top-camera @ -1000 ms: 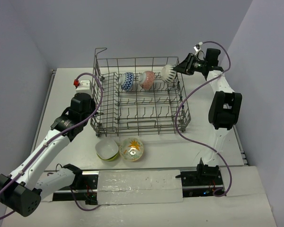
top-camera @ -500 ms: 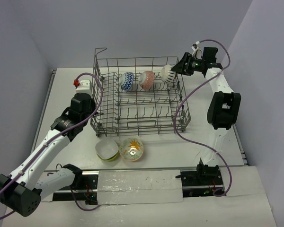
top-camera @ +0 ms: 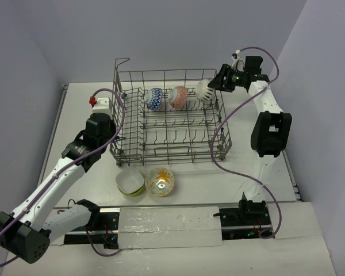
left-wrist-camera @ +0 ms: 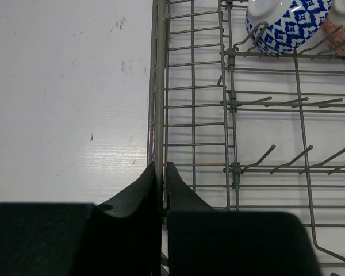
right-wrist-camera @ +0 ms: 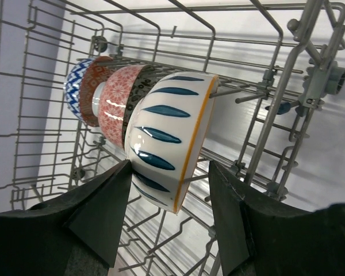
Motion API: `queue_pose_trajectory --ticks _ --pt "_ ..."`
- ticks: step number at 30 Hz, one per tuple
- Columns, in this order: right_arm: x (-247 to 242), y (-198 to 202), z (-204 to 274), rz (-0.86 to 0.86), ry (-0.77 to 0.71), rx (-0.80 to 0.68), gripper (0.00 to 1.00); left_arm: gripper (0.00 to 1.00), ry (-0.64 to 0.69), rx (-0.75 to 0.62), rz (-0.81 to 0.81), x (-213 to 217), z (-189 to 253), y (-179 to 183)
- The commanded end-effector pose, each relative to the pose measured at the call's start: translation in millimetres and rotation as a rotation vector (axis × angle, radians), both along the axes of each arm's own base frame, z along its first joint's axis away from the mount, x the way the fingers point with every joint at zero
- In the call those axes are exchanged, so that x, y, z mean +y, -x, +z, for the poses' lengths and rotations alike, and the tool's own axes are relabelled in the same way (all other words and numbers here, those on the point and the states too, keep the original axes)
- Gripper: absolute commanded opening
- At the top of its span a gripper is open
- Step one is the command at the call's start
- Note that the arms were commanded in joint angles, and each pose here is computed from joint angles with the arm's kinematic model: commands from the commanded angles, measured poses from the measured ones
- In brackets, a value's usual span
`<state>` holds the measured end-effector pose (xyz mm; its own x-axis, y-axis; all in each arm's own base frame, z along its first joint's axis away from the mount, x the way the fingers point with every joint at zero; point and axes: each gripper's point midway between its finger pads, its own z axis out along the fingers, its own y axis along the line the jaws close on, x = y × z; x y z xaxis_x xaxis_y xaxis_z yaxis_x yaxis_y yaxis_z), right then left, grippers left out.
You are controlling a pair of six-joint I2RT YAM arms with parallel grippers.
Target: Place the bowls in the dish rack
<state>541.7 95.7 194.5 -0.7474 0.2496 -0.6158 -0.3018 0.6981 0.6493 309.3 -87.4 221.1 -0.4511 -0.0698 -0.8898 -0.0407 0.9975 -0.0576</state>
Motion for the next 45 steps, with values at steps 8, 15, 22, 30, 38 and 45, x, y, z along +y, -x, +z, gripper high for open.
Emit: queue_pose_trajectory --ticks 8,15,22,30,38,45 --pt "7 -1 -18 -0.002 0.099 0.026 0.63 0.00 -0.037 0.046 -0.036 2 -7 7" --pt "10 0 -18 0.008 0.127 0.027 0.63 0.00 -0.036 0.046 -0.037 1 -7 7" --pt "10 1 -22 0.002 0.174 0.036 0.62 0.00 -0.033 0.047 -0.043 0 -8 7" --pt "20 1 -29 0.009 0.242 0.051 0.59 0.00 -0.031 0.050 -0.048 -1 -8 7" --pt "23 3 -40 0.007 0.316 0.077 0.59 0.00 -0.030 0.049 -0.049 -1 -8 7" --pt "27 6 -55 0.017 0.352 0.108 0.59 0.00 -0.028 0.047 -0.054 -2 -7 8"
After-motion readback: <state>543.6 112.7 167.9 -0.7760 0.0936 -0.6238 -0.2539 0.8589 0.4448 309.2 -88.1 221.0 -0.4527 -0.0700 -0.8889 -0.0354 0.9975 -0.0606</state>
